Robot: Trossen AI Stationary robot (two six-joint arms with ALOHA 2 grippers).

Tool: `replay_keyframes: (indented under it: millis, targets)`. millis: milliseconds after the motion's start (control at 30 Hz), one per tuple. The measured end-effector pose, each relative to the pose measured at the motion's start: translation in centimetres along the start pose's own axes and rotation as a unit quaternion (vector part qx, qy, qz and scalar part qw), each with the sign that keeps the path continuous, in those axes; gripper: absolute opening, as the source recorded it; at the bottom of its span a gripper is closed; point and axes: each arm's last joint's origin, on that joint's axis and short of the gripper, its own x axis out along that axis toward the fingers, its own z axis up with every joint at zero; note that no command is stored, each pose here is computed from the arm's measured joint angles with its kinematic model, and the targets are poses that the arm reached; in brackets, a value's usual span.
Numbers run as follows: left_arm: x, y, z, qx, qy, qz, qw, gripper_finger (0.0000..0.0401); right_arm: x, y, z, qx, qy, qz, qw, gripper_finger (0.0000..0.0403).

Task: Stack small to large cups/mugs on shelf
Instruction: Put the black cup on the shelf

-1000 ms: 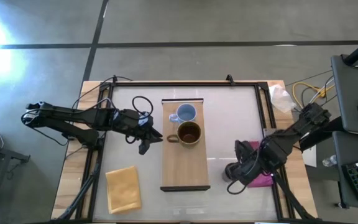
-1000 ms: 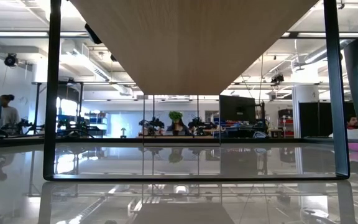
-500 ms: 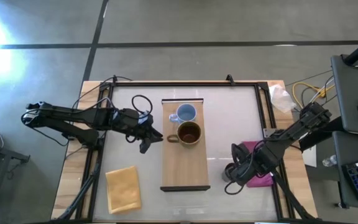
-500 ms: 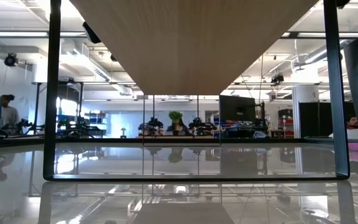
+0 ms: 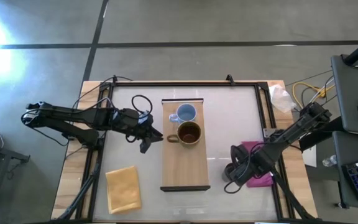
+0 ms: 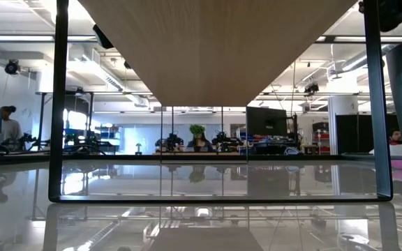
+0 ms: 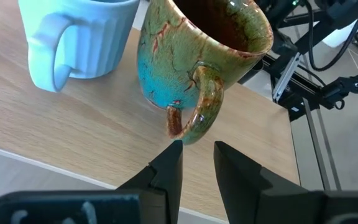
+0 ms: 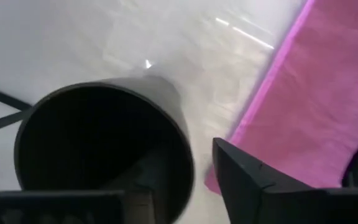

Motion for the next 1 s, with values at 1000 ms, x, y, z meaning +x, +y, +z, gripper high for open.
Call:
replay_keyframes:
  millis: [1000]
  targets:
    - [0.0, 0.1, 0.0, -0.002, -0.006, 0.011, 1.000, 0.0077, -13.4, 1.7, 1.6, -0.082, 0.002, 0.072, 0.994, 0.0009]
